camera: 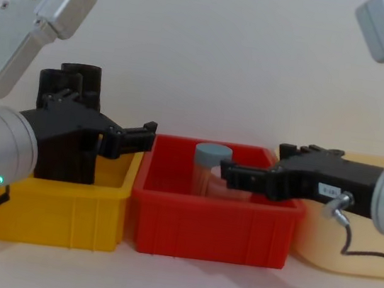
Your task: Pick up the garbage bag with the one hand and transfer it to the other hand.
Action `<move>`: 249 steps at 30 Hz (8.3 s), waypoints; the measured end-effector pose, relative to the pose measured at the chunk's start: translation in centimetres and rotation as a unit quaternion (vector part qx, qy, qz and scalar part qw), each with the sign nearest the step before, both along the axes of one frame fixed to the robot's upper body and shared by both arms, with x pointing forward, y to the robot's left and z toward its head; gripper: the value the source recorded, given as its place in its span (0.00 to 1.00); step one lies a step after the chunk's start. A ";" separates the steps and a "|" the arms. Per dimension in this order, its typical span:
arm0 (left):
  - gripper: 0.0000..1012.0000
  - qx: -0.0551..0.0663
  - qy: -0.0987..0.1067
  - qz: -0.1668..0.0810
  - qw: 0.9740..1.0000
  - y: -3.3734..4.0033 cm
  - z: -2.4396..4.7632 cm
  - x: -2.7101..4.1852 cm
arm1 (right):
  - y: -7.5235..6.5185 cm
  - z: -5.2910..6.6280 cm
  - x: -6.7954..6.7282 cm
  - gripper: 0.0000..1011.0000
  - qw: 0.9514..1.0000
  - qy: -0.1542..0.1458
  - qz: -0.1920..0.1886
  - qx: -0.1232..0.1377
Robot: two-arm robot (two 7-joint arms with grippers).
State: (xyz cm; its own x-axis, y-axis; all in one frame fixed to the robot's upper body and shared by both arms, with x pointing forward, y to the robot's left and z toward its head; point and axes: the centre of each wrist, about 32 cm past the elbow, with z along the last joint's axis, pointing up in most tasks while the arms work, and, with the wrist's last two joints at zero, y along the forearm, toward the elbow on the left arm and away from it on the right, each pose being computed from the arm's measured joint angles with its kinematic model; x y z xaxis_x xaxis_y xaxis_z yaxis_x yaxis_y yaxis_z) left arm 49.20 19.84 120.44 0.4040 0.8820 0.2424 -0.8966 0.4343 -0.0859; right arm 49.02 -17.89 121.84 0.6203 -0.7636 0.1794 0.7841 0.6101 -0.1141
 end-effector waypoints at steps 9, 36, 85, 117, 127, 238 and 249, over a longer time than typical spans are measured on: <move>0.99 0.000 0.000 0.000 1.000 0.00 0.00 0.00 | 1.0 0.1 1.7 0.99 1.000 0.009 -0.001 -0.006; 0.99 0.000 0.000 0.000 1.000 0.00 0.00 0.00 | 2.6 -0.8 4.7 0.99 0.999 0.044 -0.012 -0.017; 0.99 0.000 0.000 0.000 1.000 0.00 0.00 0.00 | -0.2 4.7 5.5 0.66 0.995 -0.059 -0.065 0.054; 0.99 0.000 0.000 0.000 1.000 0.00 0.00 0.00 | -4.8 2.6 7.0 0.68 0.985 -0.008 -0.173 -0.006; 0.99 0.000 0.000 0.000 1.000 0.00 0.00 0.00 | -4.6 0.9 7.4 0.95 0.984 0.016 -0.177 -0.034; 0.99 -0.075 0.127 0.047 0.988 6.53 4.05 3.80 | -5.9 1.4 5.3 0.99 0.983 0.007 -0.184 0.015; 0.99 -0.092 0.157 0.000 0.983 6.90 3.81 5.91 | -5.9 1.4 5.3 0.99 0.983 0.007 -0.185 0.015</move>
